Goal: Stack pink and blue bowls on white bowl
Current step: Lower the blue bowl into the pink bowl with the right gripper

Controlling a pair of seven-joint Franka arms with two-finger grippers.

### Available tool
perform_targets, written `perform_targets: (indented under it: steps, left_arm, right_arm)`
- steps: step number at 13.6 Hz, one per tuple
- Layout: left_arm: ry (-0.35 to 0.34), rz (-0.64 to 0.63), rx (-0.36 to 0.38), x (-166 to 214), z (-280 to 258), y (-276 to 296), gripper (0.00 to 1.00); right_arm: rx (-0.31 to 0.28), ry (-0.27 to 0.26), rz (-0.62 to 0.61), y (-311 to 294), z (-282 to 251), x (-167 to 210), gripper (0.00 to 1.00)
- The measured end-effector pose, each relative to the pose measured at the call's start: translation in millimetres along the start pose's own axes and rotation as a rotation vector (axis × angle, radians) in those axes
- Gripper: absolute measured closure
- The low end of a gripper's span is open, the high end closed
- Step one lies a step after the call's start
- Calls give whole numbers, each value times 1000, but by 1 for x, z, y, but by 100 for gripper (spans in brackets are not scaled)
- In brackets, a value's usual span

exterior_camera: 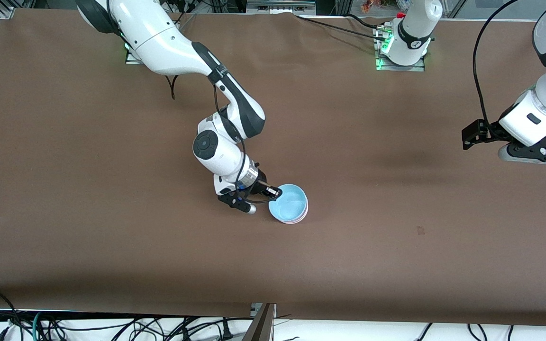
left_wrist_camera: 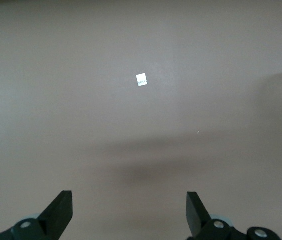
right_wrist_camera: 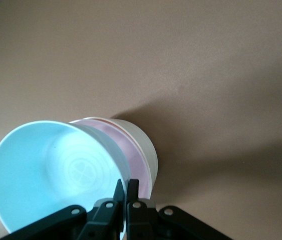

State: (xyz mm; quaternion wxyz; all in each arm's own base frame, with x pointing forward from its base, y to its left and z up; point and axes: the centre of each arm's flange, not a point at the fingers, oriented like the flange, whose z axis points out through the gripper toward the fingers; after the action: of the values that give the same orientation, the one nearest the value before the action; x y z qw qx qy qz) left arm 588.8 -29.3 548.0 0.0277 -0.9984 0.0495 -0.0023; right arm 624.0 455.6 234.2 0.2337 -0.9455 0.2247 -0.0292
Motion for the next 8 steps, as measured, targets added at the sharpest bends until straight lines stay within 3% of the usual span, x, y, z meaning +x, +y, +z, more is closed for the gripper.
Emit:
perform_targets:
  steps: [8]
  left_arm:
    - [-1, 1, 0, 0, 0, 0, 0]
  right_arm:
    - [-16, -3, -19, 3, 14, -9, 97]
